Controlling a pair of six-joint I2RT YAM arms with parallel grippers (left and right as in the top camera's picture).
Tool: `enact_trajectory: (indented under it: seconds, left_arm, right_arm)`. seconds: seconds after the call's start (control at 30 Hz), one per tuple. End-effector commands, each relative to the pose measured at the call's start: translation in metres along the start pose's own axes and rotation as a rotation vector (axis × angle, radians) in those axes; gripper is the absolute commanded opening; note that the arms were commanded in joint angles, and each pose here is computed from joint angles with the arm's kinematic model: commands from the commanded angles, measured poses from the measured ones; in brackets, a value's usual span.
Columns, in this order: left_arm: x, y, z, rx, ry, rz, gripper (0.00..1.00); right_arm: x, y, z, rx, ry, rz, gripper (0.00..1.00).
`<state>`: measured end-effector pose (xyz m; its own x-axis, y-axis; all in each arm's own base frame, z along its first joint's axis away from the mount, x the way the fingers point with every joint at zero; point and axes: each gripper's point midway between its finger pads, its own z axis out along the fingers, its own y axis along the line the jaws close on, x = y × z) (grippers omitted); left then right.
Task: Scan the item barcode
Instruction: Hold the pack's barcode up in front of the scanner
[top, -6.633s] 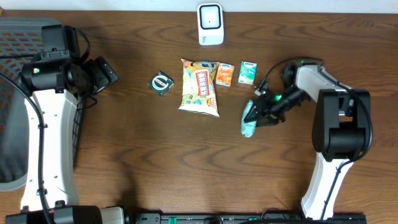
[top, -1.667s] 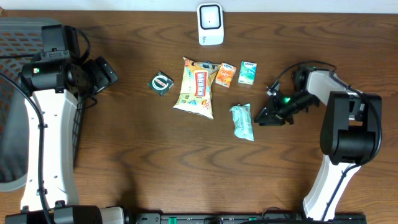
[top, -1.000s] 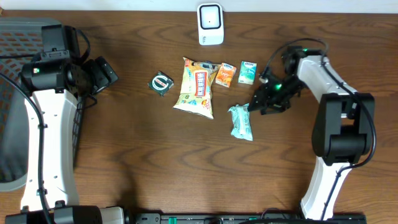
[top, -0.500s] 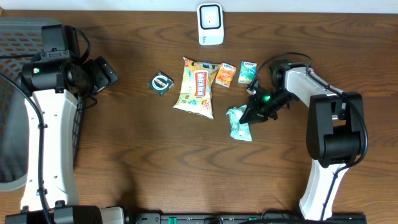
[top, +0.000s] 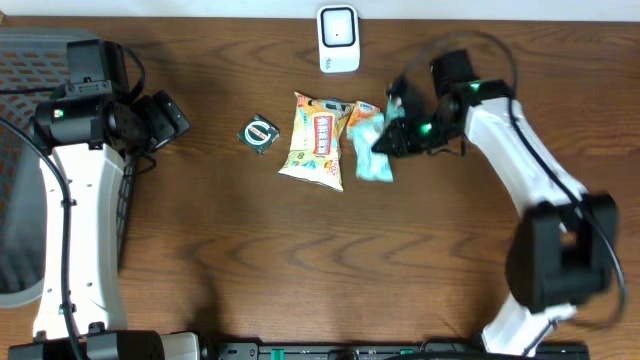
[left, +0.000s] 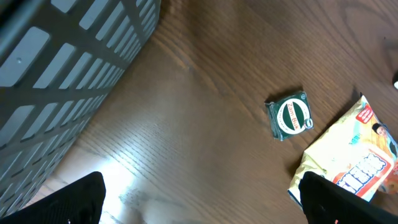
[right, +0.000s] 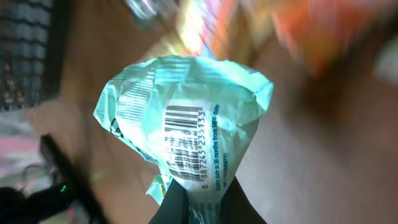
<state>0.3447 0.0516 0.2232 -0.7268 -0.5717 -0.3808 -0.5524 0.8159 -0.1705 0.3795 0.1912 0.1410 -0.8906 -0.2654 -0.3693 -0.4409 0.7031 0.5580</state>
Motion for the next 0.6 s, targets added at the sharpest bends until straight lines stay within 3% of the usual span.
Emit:
enact_trajectory:
  seconds: [0.0, 0.17, 0.57]
  left_arm:
    - [-0.002, 0.001, -0.002, -0.004, -0.008, -0.011, 0.98]
    - [-0.002, 0.001, -0.002, -0.004, -0.008, -0.011, 0.98]
    - [-0.002, 0.001, -0.002, -0.004, -0.008, -0.011, 0.98]
  right_arm:
    - [-0.028, 0.042, -0.033, 0.061, -0.131, -0.224, 0.01]
    - [-0.053, 0.077, -0.054, 0.195, -0.268, -0.392, 0.01]
    - [-0.076, 0.114, -0.046, 0.250, -0.362, -0.651, 0.01]
